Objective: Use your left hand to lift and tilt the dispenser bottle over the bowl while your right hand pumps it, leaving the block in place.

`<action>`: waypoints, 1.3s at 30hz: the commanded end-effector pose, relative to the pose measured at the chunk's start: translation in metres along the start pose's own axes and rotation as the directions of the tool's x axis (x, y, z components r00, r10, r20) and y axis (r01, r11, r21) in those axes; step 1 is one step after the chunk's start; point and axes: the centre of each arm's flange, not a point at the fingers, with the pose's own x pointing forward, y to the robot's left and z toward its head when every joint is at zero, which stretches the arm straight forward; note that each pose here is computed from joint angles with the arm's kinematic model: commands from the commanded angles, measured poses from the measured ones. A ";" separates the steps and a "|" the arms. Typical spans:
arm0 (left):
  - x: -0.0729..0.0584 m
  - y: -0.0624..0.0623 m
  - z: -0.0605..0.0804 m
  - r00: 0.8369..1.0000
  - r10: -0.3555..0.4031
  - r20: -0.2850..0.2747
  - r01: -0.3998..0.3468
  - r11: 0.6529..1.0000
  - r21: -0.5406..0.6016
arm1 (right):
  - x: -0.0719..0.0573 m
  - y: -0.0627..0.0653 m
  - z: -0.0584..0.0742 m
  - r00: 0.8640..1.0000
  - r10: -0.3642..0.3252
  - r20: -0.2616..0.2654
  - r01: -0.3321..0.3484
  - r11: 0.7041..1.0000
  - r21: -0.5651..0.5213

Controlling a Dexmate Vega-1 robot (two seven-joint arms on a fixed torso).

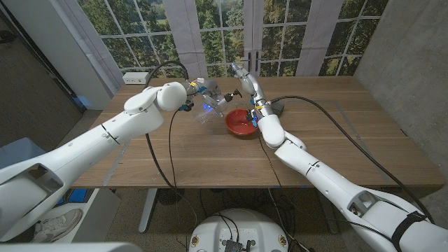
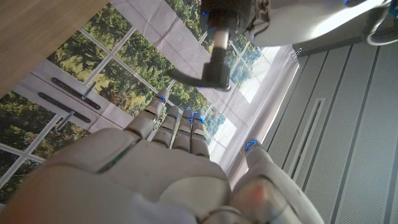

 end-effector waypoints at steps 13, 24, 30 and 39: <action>-0.014 -0.006 -0.003 0.999 0.049 -0.012 -0.050 0.997 -0.054 | -0.010 -0.044 -0.007 0.997 -0.051 -0.058 0.060 0.986 0.157; -0.030 -0.013 -0.010 0.992 0.122 -0.040 -0.126 0.984 -0.126 | -0.016 -0.062 -0.008 0.995 -0.049 -0.090 0.067 0.975 0.214; -0.041 -0.017 -0.017 0.978 0.205 -0.048 -0.211 0.956 -0.205 | -0.020 -0.072 -0.013 0.993 -0.046 -0.110 0.074 0.961 0.265; -0.054 -0.027 -0.020 0.961 0.275 -0.037 -0.274 0.921 -0.275 | -0.026 -0.081 -0.020 0.990 -0.049 -0.134 0.088 0.949 0.302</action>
